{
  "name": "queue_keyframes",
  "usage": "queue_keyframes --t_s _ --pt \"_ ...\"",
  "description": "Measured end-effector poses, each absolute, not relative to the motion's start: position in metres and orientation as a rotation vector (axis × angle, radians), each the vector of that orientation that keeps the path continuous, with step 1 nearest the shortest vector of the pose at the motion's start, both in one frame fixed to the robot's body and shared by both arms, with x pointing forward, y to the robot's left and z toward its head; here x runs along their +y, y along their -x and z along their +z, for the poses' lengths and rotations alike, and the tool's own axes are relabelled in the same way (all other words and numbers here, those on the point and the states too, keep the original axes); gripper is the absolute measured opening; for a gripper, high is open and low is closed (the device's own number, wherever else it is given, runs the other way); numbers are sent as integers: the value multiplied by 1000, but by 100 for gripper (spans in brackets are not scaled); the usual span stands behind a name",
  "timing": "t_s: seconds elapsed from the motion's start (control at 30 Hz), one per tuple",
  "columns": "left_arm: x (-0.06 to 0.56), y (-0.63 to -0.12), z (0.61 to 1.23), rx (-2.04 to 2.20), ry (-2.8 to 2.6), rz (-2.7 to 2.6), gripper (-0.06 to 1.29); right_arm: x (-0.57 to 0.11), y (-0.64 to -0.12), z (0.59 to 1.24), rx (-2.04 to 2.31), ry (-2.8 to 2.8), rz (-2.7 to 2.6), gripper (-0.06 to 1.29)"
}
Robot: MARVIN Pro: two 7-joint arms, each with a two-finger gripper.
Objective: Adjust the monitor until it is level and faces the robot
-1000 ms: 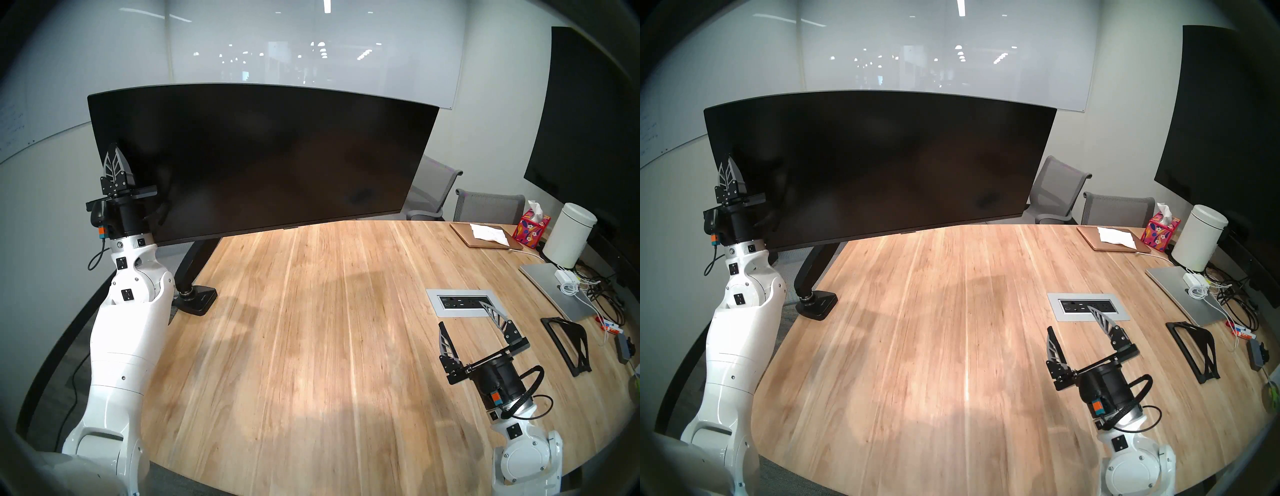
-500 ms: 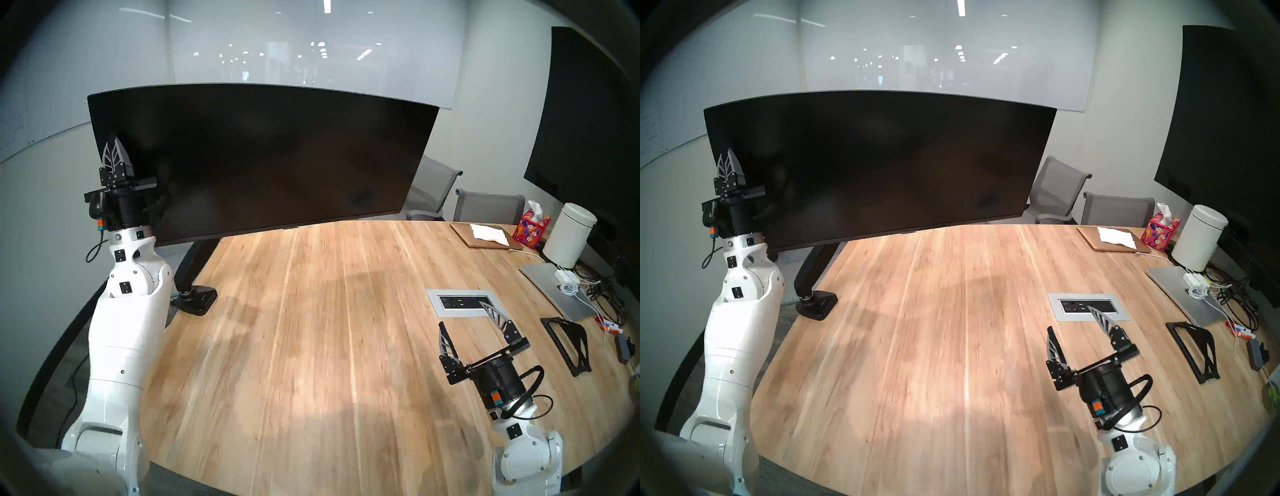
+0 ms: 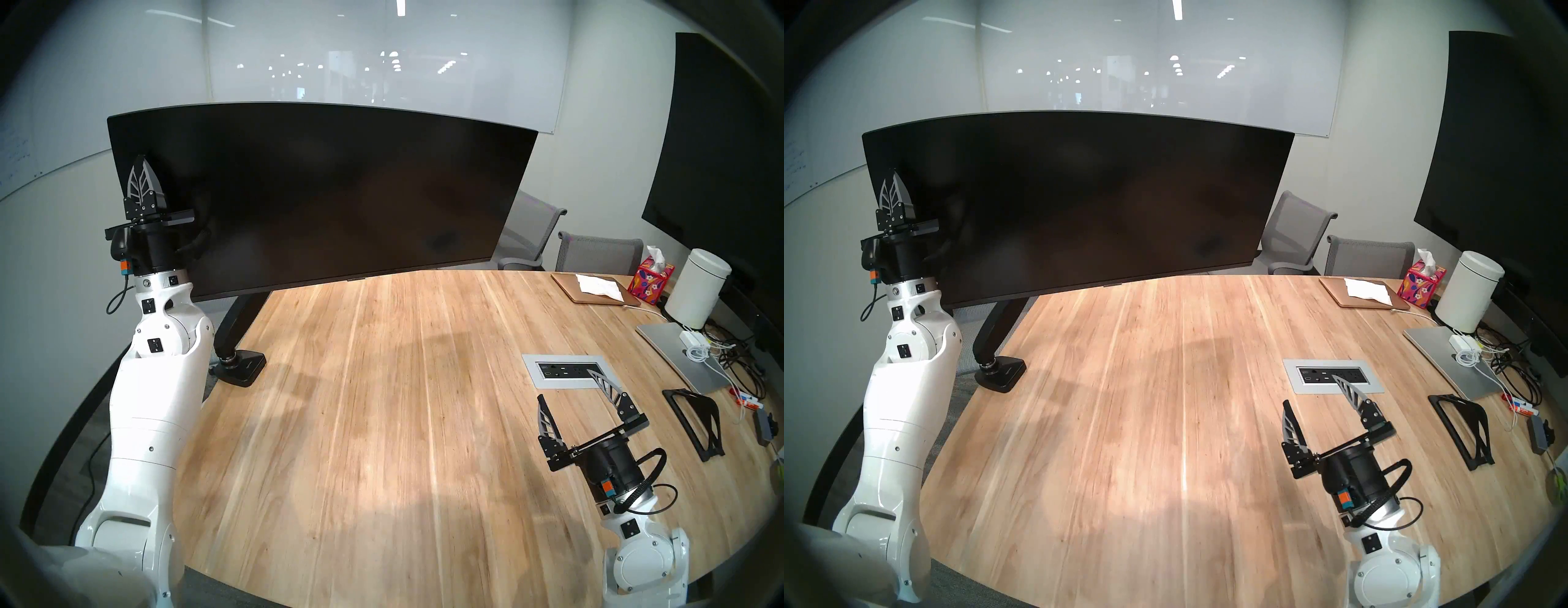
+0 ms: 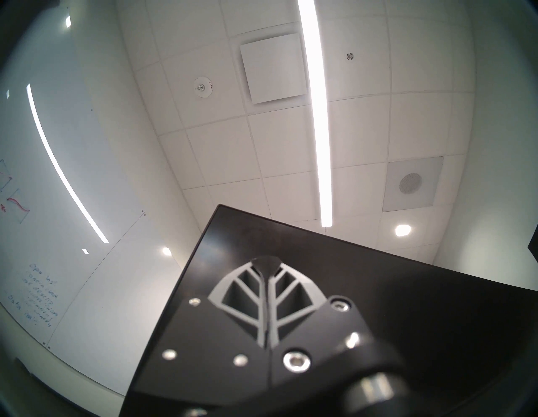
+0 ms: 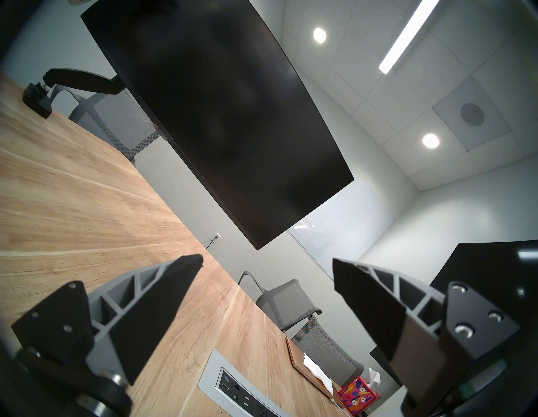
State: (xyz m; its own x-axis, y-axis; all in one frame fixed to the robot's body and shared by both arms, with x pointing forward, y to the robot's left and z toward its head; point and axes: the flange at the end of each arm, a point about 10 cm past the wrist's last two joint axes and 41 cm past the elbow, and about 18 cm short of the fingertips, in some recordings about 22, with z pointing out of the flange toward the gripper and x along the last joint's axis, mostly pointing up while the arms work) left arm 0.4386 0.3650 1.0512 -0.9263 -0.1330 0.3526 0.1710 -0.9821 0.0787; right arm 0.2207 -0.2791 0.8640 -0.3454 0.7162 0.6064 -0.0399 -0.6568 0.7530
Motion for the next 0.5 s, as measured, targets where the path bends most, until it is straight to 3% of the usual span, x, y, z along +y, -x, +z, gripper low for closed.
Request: queue_keyframes --t_s 0.5 --pt "368 -444 1061 -191 499 -2945 -2 -279 -221 864 895 -1398 2044 123"
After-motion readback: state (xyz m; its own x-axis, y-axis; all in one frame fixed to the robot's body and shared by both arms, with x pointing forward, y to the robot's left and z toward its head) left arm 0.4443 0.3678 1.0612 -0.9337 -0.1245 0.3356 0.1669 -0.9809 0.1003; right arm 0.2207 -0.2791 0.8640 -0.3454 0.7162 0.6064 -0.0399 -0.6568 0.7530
